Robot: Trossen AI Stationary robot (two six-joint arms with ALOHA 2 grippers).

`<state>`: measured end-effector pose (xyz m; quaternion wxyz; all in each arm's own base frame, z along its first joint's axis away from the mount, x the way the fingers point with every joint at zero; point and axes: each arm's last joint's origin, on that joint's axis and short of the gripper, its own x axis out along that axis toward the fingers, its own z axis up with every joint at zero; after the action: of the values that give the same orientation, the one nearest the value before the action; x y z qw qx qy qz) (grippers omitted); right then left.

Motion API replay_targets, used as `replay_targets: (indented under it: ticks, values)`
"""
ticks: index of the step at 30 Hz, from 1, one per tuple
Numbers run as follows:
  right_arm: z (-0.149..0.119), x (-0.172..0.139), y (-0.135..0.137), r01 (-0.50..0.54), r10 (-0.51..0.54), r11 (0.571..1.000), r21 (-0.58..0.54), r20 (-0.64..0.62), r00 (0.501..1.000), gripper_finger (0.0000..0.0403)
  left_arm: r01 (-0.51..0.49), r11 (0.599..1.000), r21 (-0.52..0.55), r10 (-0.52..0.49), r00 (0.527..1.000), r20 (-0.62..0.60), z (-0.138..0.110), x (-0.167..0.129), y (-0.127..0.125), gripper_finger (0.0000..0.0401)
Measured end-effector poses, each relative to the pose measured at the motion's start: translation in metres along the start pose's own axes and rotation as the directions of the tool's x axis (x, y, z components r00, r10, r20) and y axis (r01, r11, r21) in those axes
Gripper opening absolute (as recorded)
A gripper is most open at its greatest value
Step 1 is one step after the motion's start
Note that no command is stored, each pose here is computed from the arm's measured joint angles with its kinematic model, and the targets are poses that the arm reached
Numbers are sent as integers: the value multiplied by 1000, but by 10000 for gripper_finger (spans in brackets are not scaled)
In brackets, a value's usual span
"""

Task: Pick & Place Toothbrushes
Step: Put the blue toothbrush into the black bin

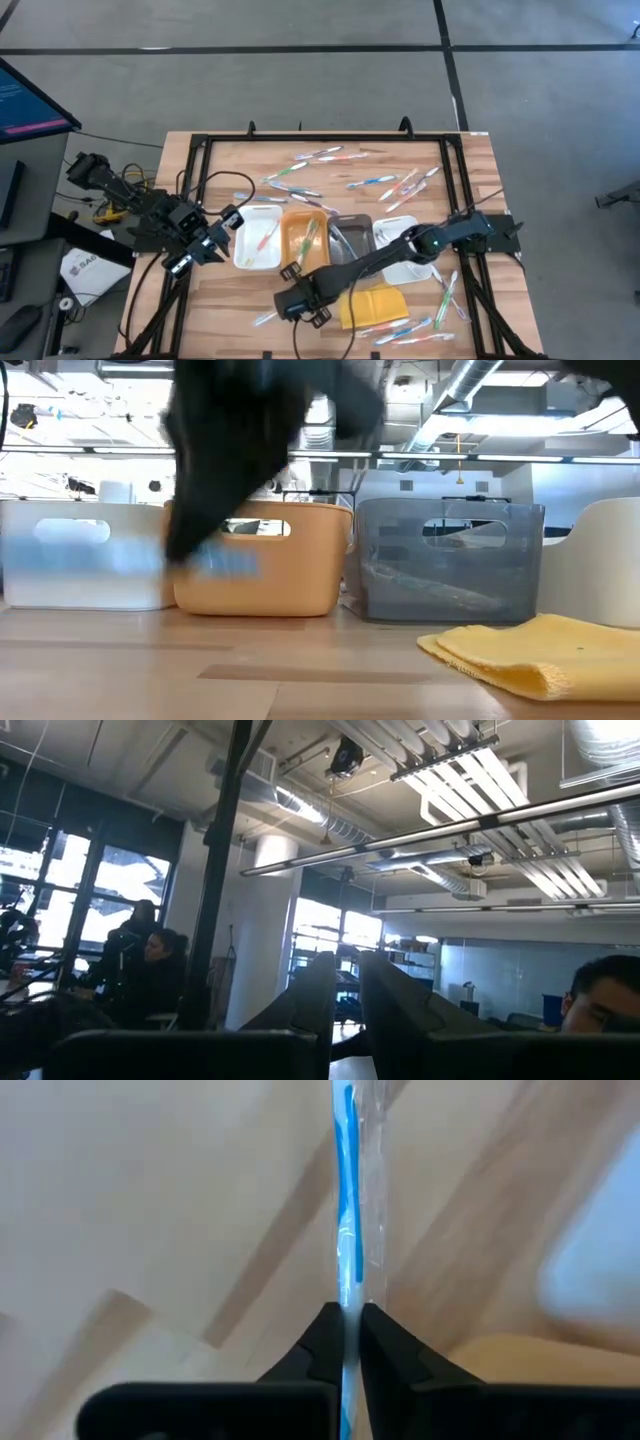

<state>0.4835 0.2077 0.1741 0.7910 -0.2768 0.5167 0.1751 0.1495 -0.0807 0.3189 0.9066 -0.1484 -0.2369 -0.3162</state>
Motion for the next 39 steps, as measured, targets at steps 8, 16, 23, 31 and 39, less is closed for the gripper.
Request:
replay_targets:
  ticks: [8, 16, 23, 31, 39]
  values:
    - [20, -113, -14, 53, -129, 962, 266, 277, 952, 9, 0, 1000, -1, 0, 1000, 0, 0, 0, 0, 44]
    - [-25, -218, -45, -1, -232, 657, 754, 204, 951, 9, 0, 1000, -16, 0, 1000, -1, 0, 0, 0, 44]
    - [-69, -234, -45, 237, -246, 437, 867, -138, 959, 9, 37, 999, -21, -37, 999, -9, 0, 0, -1, 44]
    - [-78, -191, -22, 368, -221, 417, 831, -300, 928, 9, 46, 999, -29, -47, 999, -11, 0, 0, -1, 44]
    - [-112, -171, -11, 257, -199, 344, 903, -197, 960, 9, 77, 996, -54, -78, 997, -17, 0, 0, -2, 44]
